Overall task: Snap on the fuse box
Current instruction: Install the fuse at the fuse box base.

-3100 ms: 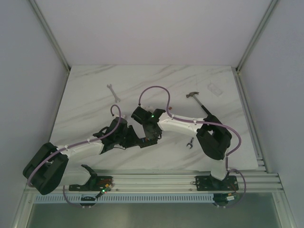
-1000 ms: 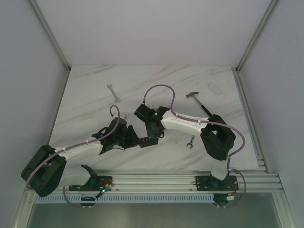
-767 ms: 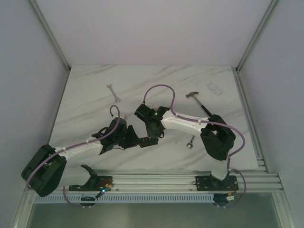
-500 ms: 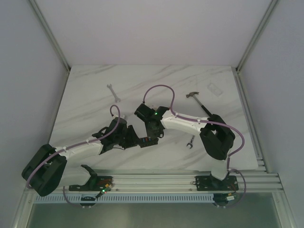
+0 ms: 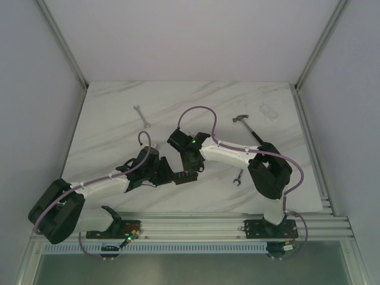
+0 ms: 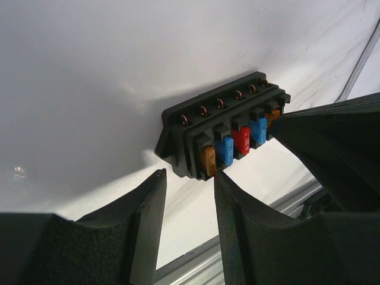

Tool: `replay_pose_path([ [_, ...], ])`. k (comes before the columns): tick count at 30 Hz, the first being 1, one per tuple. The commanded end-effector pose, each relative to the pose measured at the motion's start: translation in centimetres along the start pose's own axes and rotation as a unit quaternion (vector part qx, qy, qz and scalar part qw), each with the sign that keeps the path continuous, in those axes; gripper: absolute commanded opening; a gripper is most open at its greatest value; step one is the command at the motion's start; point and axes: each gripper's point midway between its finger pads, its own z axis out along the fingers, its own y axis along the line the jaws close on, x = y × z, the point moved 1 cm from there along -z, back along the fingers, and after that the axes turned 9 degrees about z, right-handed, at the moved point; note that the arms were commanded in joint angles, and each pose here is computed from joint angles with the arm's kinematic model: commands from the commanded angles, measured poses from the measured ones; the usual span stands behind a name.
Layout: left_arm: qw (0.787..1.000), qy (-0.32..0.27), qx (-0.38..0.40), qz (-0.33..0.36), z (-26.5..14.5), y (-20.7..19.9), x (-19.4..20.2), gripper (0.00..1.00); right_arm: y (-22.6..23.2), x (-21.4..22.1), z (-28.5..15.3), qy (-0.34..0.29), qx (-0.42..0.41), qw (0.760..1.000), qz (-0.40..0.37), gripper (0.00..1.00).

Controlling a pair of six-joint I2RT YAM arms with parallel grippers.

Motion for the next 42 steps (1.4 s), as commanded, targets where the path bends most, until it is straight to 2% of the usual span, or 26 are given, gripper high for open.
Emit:
replay_pose_path([
  [1,1.000,0.002,0.002,0.004,0.0,-0.2,-0.2,0.47,-4.2,6.2,6.0,0.109,0.097,0.989,-0.029,0.00],
  [11,1.000,0.003,-0.002,0.003,0.1,0.1,0.1,0.47,-8.4,9.5,8.9,0.153,0.176,0.971,-0.049,0.00],
  [19,1.000,0.003,-0.002,0.000,-0.1,0.4,0.4,0.46,-11.8,10.9,8.5,0.170,0.219,0.959,-0.056,0.00],
  [23,1.000,-0.002,0.000,-0.002,-0.3,0.4,0.3,0.46,-12.0,10.1,7.4,0.155,0.219,0.962,-0.054,0.00],
  [27,1.000,-0.004,0.004,-0.002,-0.4,0.1,0.2,0.47,-10.1,7.9,6.0,0.119,0.190,0.973,-0.057,0.00],
  [31,1.000,-0.009,0.011,0.001,-0.6,-0.4,-0.2,0.47,-5.2,3.4,3.5,0.052,0.110,0.991,-0.054,0.00],
  [36,1.000,-0.011,0.014,0.001,-0.7,-0.5,-0.3,0.48,-0.4,-1.0,0.3,-0.014,0.034,0.998,-0.049,0.00],
  [42,1.000,-0.016,0.018,0.002,-0.9,-0.7,-0.5,0.49,1.5,-2.5,-2.4,-0.046,-0.013,0.998,-0.036,0.11],
])
